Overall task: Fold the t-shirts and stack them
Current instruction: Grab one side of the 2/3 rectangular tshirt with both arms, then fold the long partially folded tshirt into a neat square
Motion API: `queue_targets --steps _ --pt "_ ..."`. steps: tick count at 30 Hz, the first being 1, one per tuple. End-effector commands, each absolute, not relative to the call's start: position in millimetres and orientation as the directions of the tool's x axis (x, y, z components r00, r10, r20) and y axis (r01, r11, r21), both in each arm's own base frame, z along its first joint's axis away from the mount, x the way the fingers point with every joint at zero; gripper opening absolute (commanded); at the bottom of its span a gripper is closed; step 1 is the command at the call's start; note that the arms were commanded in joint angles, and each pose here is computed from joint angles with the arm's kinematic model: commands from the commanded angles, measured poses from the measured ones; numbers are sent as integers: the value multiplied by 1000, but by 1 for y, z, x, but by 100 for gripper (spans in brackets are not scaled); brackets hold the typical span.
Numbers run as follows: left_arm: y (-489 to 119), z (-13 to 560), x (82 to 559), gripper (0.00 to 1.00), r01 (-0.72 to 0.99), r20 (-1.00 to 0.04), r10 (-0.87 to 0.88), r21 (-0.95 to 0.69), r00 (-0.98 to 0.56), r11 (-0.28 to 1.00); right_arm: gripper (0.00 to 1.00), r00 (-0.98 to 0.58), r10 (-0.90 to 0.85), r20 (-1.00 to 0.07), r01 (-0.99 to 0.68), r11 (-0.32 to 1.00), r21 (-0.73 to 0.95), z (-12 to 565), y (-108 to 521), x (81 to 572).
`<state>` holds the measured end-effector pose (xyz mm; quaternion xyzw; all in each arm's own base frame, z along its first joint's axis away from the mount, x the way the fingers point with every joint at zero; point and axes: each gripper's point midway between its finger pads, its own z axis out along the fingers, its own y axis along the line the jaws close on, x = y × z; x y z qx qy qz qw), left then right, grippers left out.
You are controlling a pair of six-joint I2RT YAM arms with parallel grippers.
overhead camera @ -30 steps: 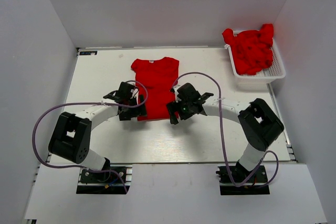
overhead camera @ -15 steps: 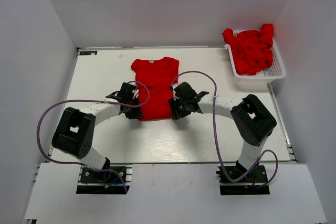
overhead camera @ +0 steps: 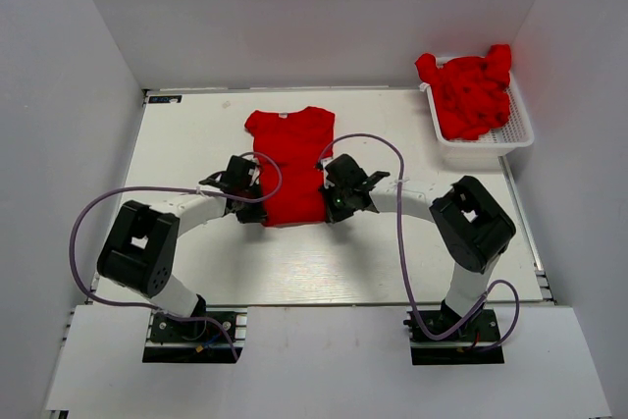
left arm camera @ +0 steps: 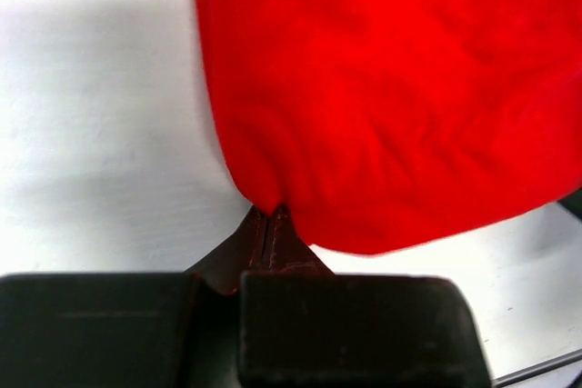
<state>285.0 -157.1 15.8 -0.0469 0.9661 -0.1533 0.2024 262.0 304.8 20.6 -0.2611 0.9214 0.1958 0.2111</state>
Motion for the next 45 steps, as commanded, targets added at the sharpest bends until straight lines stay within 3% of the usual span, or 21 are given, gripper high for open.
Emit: queue_targets --steps 1,3,7,10,14,17,24,30,36,45 --pt "-144 24 262 0 -25 -371 -128 -271 -920 962 0 -768 -412 -491 -581 772 260 32 301 251" --pt "-139 28 250 0 -11 -368 -106 -250 -924 968 0 -768 -435 -470 -590 767 253 34 290 239" --pt "-166 49 217 0 106 -341 -39 -397 -939 912 0 -761 -489 -427 -625 729 280 47 271 205" --pt "-159 75 205 0 113 -358 -35 -383 -933 917 0 -789 -511 -342 -607 734 305 43 254 176" --pt "-159 106 207 0 137 -402 -35 -390 -915 911 0 -780 -495 -382 -616 713 334 79 255 170" --pt "-159 125 220 0 127 -417 -41 -367 -908 921 0 -765 -457 -453 -611 737 288 109 258 190" --pt "-162 188 290 0 54 -559 -157 -341 -814 938 0 -724 -403 -560 -568 809 151 153 267 257" --pt "-168 187 335 0 2 -569 -178 -300 -803 954 0 -683 -334 -649 -540 830 141 192 283 316" --pt "-158 199 376 0 -56 -624 -219 -270 -750 961 0 -706 -308 -638 -508 848 153 188 288 362" --pt "-152 175 432 0 -108 -614 -232 -233 -754 966 0 -722 -282 -632 -513 831 215 178 300 412"
